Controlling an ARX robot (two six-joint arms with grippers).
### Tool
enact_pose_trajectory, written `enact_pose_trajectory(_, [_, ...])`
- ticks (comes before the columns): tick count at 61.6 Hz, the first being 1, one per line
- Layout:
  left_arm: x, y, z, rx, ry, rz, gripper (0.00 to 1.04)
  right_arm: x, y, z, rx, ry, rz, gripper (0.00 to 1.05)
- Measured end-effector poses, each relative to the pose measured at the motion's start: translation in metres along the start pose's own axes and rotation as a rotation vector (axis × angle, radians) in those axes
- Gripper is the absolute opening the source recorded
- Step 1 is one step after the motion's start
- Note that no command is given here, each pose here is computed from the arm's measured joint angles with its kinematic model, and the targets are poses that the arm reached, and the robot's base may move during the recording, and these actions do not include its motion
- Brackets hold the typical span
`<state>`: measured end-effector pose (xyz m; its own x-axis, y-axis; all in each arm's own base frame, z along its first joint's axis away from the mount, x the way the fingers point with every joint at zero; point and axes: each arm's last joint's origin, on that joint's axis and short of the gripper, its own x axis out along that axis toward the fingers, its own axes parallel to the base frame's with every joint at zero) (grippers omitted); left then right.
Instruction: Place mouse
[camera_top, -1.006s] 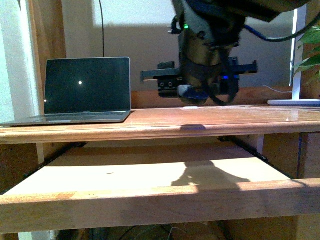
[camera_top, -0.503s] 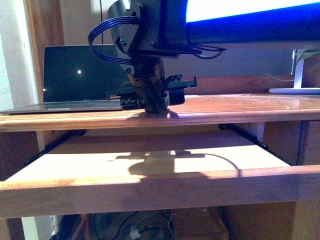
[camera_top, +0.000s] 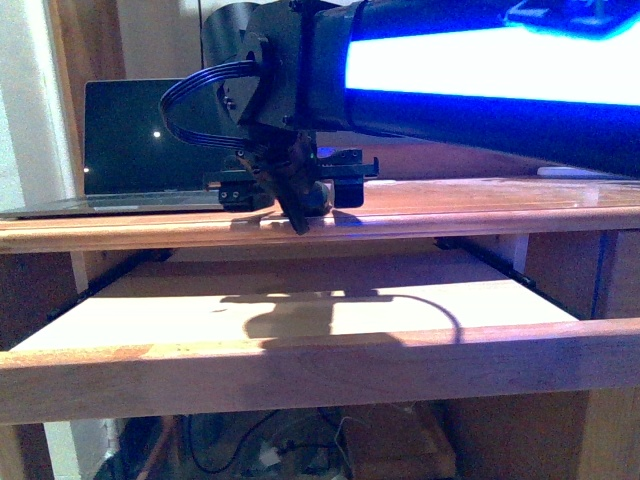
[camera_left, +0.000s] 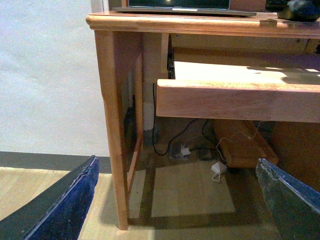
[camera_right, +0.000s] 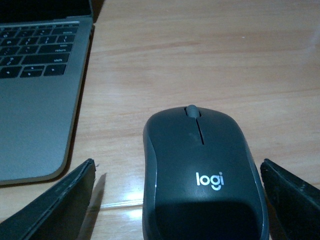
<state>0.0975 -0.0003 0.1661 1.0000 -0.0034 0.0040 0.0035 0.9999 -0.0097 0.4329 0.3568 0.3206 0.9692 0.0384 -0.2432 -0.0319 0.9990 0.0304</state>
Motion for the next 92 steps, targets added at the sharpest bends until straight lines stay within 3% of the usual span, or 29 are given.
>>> enact_pose_trajectory(7, [0.000, 0.000, 0.000, 0.000, 0.000, 0.000, 0.97, 0.002, -0.002, 0.004, 0.025, -0.029, 0.013, 0.91])
enact_pose_trajectory(11, [0.000, 0.000, 0.000, 0.000, 0.000, 0.000, 0.97, 0.004, -0.007, 0.012, 0.060, -0.060, 0.037, 0.98])
enact_pose_trajectory(15, [0.000, 0.000, 0.000, 0.000, 0.000, 0.000, 0.97, 0.002, -0.015, 0.020, 0.093, -0.095, 0.057, 0.97])
enact_pose_trajectory(26, [0.000, 0.000, 0.000, 0.000, 0.000, 0.000, 0.97, -0.053, -0.087, 0.064, 0.209, -0.239, 0.108, 0.97])
enact_pose_trajectory(32, [0.000, 0.000, 0.000, 0.000, 0.000, 0.000, 0.97, -0.088, -0.129, 0.068, 0.235, -0.291, 0.158, 0.97])
enact_pose_trajectory(36, [0.000, 0.000, 0.000, 0.000, 0.000, 0.000, 0.97, -0.104, -0.151, 0.055, 0.228, -0.296, 0.207, 0.97])
enact_pose_trajectory(49, [0.000, 0.000, 0.000, 0.000, 0.000, 0.000, 0.97, -0.140, -0.205, -0.035, 0.113, -0.157, 0.415, 0.97])
enact_pose_trajectory(66, [0.000, 0.000, 0.000, 0.000, 0.000, 0.000, 0.97, -0.189, -0.272, -0.092, 0.021, -0.126, 0.618, 0.97])
enact_pose_trajectory(79, [0.000, 0.000, 0.000, 0.000, 0.000, 0.000, 0.97, -0.199, -0.271, -0.144, -0.113, -0.027, 0.695, 0.97])
enact_pose_trajectory(92, [0.000, 0.000, 0.000, 0.000, 0.000, 0.000, 0.97, -0.191, -0.235, -0.155, -0.170, -0.035, 0.688, 0.97])
